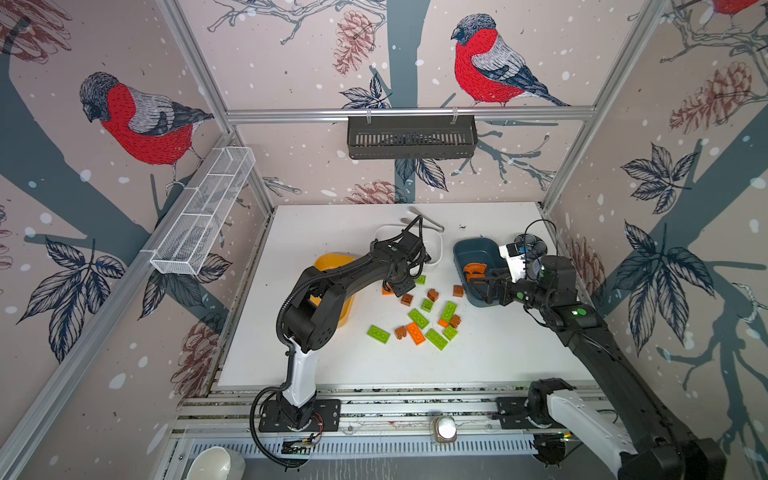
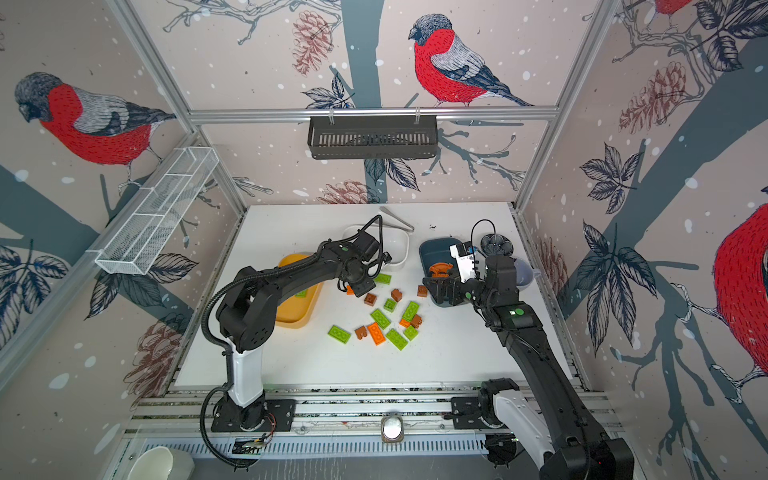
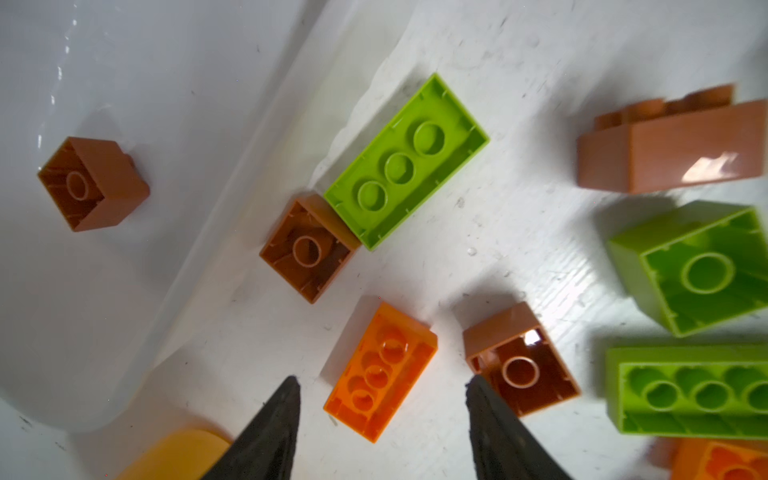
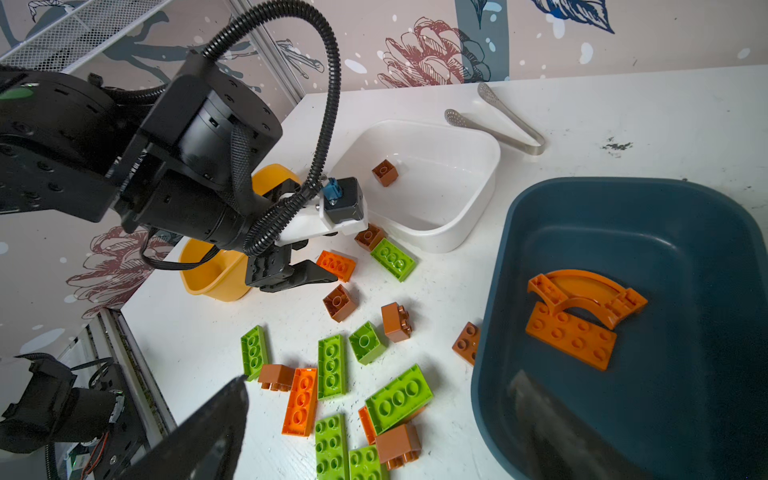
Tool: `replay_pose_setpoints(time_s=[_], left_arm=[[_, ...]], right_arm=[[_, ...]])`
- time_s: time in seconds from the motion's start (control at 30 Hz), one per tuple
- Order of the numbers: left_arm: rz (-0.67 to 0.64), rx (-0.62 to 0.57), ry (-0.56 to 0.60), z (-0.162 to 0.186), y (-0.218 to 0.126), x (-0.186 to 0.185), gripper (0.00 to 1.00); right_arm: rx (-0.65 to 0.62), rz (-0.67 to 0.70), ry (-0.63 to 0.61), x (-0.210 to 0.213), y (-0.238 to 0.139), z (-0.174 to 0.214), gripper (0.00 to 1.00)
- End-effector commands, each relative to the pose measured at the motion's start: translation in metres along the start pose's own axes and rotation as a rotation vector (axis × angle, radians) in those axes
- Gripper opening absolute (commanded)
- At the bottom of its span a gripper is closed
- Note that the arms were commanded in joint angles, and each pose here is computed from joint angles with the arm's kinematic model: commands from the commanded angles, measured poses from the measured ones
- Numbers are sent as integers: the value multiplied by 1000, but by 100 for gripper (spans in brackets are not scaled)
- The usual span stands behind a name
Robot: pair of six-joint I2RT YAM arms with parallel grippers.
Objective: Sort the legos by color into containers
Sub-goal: 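Lower the left gripper onto an orange 2x3 brick and grasp it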
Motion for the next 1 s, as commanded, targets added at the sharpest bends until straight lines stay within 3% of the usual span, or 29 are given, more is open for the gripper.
replay_pose_setpoints(time_s=[0.0,0.3,0.5,0.6,0.7,0.97], left_arm=[[10,15,88,6,11,1,64],[-1,75,89,20,29,8,59],[-3,113,88,29,34,8,43],[-3,119,86,29,33,8,30],[4,102,71,22,24,9,24],[141,-6,-54,-22,-37,-4,24]], right_arm=[[0,13,-13,-1,0,0,100],[9,8,-8,-2,3,2,99],[13,13,-9,-2,3,3,99],[16,18,-12,-3,3,3,100],[15,24,-12,-4,3,3,100],[3,91,-12,-16,-5,-3,99]])
Point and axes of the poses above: each gripper's point midway between its finger pads, its own y axis out along the fingers, its own x axis along the line the jaws close on, z = x × y, the point moved 7 cm from there along -y, back along the fingers, and after that the axes turned 14 degrees about -y, right-handed, at the moved point
